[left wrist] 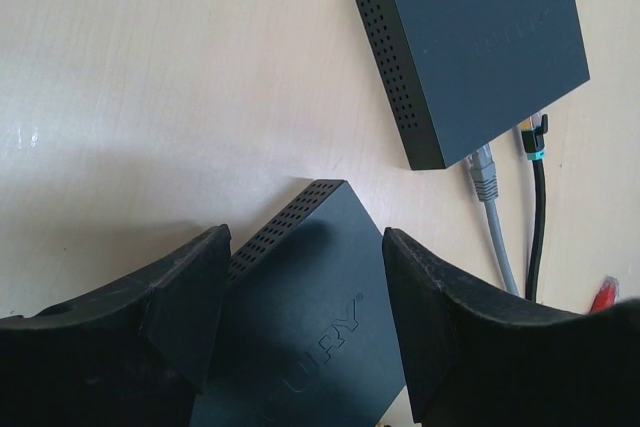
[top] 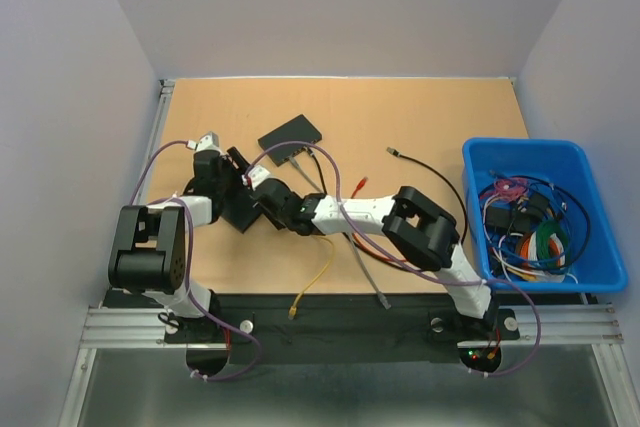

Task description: Insert the plug into the switch port

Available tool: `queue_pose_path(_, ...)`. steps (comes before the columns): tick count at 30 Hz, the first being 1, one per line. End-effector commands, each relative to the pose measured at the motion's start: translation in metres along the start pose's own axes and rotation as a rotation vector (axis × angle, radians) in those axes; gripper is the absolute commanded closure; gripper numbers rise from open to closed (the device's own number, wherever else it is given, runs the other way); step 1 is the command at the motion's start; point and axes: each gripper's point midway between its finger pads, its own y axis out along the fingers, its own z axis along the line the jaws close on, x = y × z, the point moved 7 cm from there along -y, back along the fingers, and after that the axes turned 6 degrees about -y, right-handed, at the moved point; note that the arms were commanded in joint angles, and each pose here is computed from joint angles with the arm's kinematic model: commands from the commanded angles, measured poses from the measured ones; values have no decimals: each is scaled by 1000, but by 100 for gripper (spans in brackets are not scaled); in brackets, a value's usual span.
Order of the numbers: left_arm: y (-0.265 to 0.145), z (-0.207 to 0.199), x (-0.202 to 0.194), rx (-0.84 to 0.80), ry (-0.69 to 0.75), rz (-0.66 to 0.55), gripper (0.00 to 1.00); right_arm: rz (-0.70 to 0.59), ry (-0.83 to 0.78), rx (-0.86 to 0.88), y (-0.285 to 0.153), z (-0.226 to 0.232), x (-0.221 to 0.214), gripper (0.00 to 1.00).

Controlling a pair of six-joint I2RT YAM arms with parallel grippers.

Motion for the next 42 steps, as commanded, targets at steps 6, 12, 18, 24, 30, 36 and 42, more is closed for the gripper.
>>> queue_pose_path(6, -11, -12, -30, -20, -57, 178, 28, -288, 92, -53, -22, -18, 40, 81)
queue_pose_path(12, -2, -4, -4, 41, -73, 81, 28, -255, 101, -62, -50, -28, 19, 63)
queue_pose_path(18, 6, 2, 6, 50, -98, 55, 28, -252, 124, -69, -81, -38, 18, 47)
queue_pose_path(24, -8, 3, 10, 53, -104, -2, 28, -197, 209, -223, -97, -83, 10, 40)
queue_pose_path(30, -37, -5, 21, 18, -100, -117, 28, -88, 424, -315, -89, -175, -7, 42)
queue_pose_path(36, -64, -9, 23, -16, -104, -194, 28, 15, 509, -401, -80, -220, -32, 43)
queue_pose_path(42, -71, -11, 21, -38, -100, -190, 28, 80, 567, -383, -64, -222, -49, 46)
